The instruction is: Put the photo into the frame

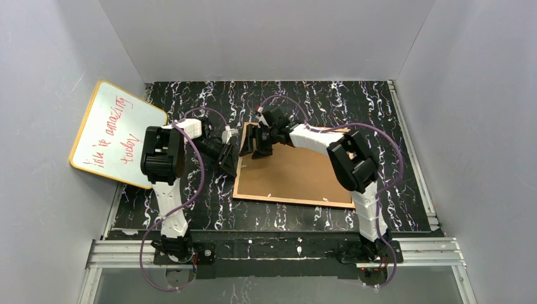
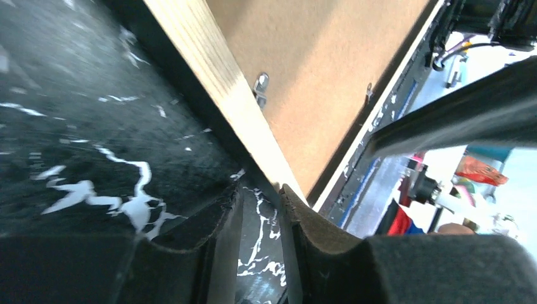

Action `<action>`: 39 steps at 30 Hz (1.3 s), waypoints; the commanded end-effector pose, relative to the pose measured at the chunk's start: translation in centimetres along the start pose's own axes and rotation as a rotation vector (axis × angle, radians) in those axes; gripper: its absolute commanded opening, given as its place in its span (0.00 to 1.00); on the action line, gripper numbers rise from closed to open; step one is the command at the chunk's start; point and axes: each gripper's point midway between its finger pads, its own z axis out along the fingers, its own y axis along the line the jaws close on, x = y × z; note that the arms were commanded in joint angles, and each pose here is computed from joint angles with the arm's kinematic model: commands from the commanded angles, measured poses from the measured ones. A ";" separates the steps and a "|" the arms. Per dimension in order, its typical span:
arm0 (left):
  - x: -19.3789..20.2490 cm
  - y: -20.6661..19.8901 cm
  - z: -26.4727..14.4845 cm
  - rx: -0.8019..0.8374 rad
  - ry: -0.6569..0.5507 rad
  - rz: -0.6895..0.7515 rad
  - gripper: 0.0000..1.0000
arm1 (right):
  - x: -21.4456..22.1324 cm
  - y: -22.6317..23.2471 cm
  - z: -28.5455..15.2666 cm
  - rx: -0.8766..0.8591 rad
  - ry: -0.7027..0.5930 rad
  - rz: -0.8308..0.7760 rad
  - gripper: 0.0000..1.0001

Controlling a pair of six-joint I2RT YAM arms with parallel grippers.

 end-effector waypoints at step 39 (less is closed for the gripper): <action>1.5 -1.0 -0.2 0.047 -0.032 0.012 0.25 | 2.1 -0.4 3.1 0.012 -0.141 0.254 0.60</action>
